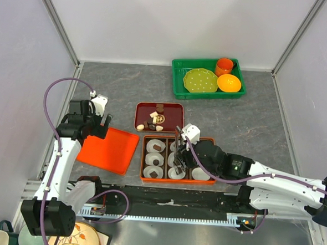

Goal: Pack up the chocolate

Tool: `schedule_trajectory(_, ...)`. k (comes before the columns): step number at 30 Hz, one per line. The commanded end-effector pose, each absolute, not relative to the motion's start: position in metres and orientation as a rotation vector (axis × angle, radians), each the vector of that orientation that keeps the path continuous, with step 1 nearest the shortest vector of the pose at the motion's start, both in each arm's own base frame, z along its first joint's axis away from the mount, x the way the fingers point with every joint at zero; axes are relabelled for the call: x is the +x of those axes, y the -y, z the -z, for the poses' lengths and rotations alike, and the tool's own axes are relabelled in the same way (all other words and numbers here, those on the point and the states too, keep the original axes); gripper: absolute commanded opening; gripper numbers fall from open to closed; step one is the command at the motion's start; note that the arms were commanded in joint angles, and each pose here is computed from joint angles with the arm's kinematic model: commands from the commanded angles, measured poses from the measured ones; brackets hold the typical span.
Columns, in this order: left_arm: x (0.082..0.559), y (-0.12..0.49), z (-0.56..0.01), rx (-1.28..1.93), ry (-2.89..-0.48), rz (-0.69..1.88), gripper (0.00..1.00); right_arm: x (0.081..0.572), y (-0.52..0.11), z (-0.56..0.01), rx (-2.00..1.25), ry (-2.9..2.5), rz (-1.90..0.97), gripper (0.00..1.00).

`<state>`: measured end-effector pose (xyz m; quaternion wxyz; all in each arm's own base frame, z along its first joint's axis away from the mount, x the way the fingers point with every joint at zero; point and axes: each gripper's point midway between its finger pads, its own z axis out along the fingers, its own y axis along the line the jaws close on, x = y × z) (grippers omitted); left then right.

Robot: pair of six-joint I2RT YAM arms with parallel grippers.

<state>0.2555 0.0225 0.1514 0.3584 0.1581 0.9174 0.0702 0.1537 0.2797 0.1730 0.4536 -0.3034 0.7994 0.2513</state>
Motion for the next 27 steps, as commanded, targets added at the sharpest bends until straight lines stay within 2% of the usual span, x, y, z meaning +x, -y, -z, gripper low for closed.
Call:
schedule_trajectory(1, 0.260, -0.022, -0.165, 0.414, -2.328, -0.179, 0.97, 0.158, -0.282, -0.217, -0.686, -1.881, -0.665, 0.44)
schedule_trajectory(9, 0.258, -0.020, -0.168, 0.414, -2.317, -0.166, 0.97, 0.183, -0.292, -0.299, -0.623, -1.723, -0.615, 0.41)
schedule_trajectory(14, 0.258, -0.017, -0.168, 0.416, -2.315, -0.146, 0.97, 0.222, -0.315, -0.313, -0.607, -1.638, -0.512, 0.38)
schedule_trajectory(22, 0.259, -0.016, -0.170, 0.421, -2.312, -0.142, 0.97, 0.316, -0.367, -0.281, -0.549, -1.672, -0.517, 0.38)
schedule_trajectory(27, 0.257, -0.016, -0.166, 0.429, -2.318, -0.139, 0.97, 0.361, -0.385, -0.253, -0.495, -1.714, -0.488, 0.43)
